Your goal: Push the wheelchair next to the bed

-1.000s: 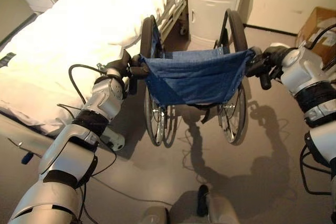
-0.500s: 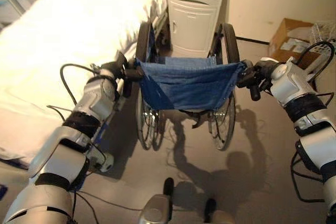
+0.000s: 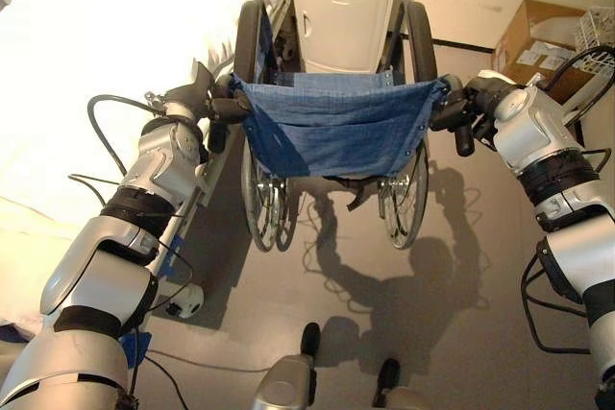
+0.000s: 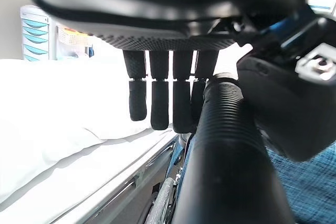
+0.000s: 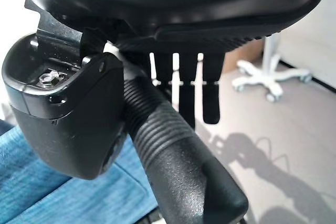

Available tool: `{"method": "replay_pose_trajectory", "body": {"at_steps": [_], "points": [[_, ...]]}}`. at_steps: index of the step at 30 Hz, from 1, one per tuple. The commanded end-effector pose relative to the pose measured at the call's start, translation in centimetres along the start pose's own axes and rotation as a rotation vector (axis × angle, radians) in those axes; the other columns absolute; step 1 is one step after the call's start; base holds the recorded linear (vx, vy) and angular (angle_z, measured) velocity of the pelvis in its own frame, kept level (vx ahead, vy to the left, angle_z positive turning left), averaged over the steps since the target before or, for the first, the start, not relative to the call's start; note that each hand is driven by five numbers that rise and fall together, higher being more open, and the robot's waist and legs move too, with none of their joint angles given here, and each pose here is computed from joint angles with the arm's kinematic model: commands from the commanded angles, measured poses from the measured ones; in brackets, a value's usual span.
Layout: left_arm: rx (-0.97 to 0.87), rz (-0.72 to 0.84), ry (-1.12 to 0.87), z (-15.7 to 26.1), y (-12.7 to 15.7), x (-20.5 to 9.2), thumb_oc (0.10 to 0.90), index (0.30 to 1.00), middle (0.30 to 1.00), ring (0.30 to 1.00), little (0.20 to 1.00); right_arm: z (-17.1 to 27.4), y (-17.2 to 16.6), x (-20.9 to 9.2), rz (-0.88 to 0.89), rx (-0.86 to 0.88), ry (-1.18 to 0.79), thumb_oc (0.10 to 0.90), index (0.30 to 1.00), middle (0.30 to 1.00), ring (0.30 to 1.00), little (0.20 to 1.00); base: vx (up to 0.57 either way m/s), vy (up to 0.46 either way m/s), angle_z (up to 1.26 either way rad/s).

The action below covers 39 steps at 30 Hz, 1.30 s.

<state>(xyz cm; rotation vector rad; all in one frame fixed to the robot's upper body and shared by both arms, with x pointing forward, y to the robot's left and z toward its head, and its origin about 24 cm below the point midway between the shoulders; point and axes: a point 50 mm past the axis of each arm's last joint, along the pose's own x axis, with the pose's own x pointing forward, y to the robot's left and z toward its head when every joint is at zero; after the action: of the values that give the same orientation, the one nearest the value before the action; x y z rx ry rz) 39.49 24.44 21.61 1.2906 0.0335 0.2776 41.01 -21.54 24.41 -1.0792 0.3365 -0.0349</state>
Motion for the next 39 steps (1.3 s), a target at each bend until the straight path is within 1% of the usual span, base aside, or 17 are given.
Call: {"method": "replay_pose_trajectory", "body": {"at_steps": [1,6,7,8,9,10,14,18,20,23,24,25,26,29,30,34,39], "points": [[0.032,-0.171,0.056,-1.6,-5.1,-1.0,0.4,0.3,0.3,0.3,0.3,0.0,4.5,0.7,0.102,-0.108,-0.116,0.4,0.3,0.3,0.3,0.3,0.07,-0.025,-0.03],[0.085,-0.169,0.066,-2.3,-5.4,-1.3,0.405,0.307,0.307,0.307,0.307,0.0,4.4,0.7,0.082,-0.08,-0.122,0.4,0.3,0.3,0.3,0.3,0.06,-0.044,-0.03],[0.092,-0.162,0.067,-2.4,-5.3,-1.3,0.582,0.573,0.573,0.573,0.573,0.0,4.4,0.8,0.088,-0.067,-0.121,0.4,0.3,0.3,0.3,0.3,0.04,-0.047,-0.06],[0.094,-0.16,0.068,-2.4,-5.3,-1.3,0.678,0.716,0.716,0.716,0.716,-0.1,4.4,0.8,0.092,-0.063,-0.119,0.4,0.3,0.3,0.3,0.3,0.03,-0.041,-0.02],[0.098,-0.151,0.07,-2.5,-5.1,-1.3,0.8,0.9,0.9,0.9,0.9,-0.1,4.5,0.8,0.104,-0.053,-0.107,0.7,0.749,0.749,0.749,0.749,0.03,-0.048,0.0],[0.093,-0.136,0.064,-2.6,-4.8,-1.2,0.8,0.9,0.9,0.9,0.9,-0.3,4.6,0.8,0.116,-0.041,-0.099,0.8,0.9,0.9,0.9,0.9,0.04,-0.049,0.01],[0.057,-0.081,0.045,-2.8,-4.0,-1.3,0.8,0.9,0.9,0.9,0.9,-1.0,4.7,0.8,0.133,0.01,-0.078,0.8,0.9,0.9,0.9,0.9,0.01,-0.009,0.0],[-0.055,-0.079,0.057,-3.3,-3.5,-1.5,0.8,0.9,0.9,0.9,0.9,-1.8,4.2,0.7,0.142,0.059,-0.033,0.8,0.9,0.9,0.9,0.9,0.01,-0.005,0.0],[-0.224,-0.12,0.073,-3.9,-4.2,-1.9,0.8,0.9,0.9,0.9,0.9,-2.1,2.9,0.5,0.104,0.108,-0.023,0.8,0.9,0.9,0.9,0.9,0.05,-0.01,-0.01],[-0.354,-0.144,0.079,-4.3,-4.9,-2.4,0.8,0.9,0.9,0.9,0.9,-1.9,1.9,0.3,0.078,0.155,-0.027,0.8,0.9,0.9,0.9,0.9,0.06,0.006,0.0],[-0.476,-0.16,0.083,-4.4,-5.3,-2.7,0.8,0.9,0.9,0.9,0.9,-1.7,1.3,0.1,0.059,0.199,-0.042,0.8,0.9,0.9,0.9,0.9,0.06,0.01,-0.02],[-0.5,-0.167,0.085,-4.5,-5.4,-2.8,0.8,0.9,0.9,0.9,0.9,-1.6,1.2,0.1,0.052,0.21,-0.047,0.8,0.9,0.9,0.9,0.9,0.1,0.033,-0.02],[-0.61,-0.168,0.089,-4.7,-6.0,-3.2,0.8,0.9,0.9,0.9,0.9,-1.3,0.7,-0.2,0.025,0.256,-0.065,0.8,0.9,0.9,0.9,0.9,0.07,0.029,-0.01],[-0.745,-0.167,0.109,-5.3,-6.6,-3.8,0.8,0.9,0.9,0.9,0.9,-1.4,0.0,-0.4,-0.025,0.314,-0.081,0.8,0.9,0.9,0.9,0.9,0.1,0.032,-0.05],[-0.85,-0.161,0.125,-5.8,-7.0,-4.2,0.8,0.9,0.9,0.9,0.9,-1.6,-0.5,-0.7,-0.056,0.376,-0.105,0.8,0.9,0.9,0.9,0.9,0.12,0.017,-0.11],[-1.063,-0.157,0.152,-6.8,-7.9,-5.0,0.8,0.9,0.9,0.9,0.9,-2.4,-1.5,-1.1,-0.104,0.557,-0.159,0.8,0.9,0.9,0.9,0.9,0.1,-0.002,-0.05],[-1.372,-0.151,0.194,-8.5,-9.4,-6.4,0.8,0.9,0.9,0.9,0.9,-3.9,-1.9,-1.5,-0.064,0.838,-0.259,0.8,0.9,0.9,0.9,0.9,0.07,0.006,-0.02]]}}
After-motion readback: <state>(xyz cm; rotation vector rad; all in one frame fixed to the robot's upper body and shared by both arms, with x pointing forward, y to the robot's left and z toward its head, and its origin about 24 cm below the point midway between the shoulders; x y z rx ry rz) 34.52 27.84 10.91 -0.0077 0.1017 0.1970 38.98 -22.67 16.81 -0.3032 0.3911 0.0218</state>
